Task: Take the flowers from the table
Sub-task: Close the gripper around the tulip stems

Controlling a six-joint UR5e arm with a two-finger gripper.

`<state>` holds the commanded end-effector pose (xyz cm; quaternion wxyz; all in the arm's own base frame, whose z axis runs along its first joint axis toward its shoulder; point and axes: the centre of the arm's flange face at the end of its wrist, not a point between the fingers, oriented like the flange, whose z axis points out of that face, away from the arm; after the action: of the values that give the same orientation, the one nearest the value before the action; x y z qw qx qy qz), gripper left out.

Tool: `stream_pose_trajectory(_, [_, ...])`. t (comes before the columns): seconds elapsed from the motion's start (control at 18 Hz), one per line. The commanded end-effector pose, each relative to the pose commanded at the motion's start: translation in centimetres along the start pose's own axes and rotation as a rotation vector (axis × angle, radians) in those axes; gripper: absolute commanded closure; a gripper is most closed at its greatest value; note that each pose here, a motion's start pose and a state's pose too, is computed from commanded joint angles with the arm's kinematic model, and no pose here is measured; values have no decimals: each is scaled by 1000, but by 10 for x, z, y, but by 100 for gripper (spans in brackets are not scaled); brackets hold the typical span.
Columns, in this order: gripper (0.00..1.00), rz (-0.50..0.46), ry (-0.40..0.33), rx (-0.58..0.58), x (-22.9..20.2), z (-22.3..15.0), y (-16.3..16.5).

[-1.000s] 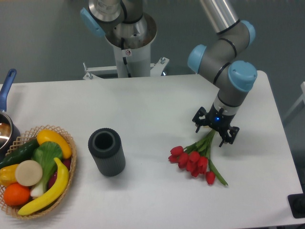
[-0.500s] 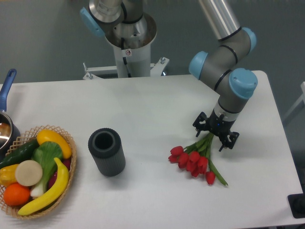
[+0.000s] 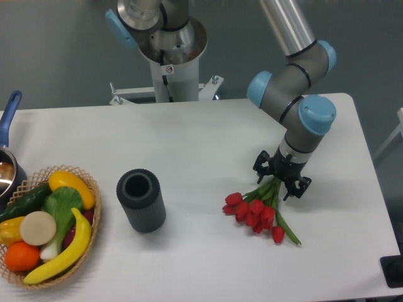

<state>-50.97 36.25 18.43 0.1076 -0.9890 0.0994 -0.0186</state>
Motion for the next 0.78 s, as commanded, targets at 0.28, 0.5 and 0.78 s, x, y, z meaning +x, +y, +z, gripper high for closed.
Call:
stream_pose_trajectory(0.28, [51, -6, -9, 2, -1, -4, -1])
stream_pose_trajectory(0.5, [61, -26, -12, 4, -2, -6, -2])
stream_pose_trajectory(0.78, [61, -30, -16, 5, -2, -8, -2])
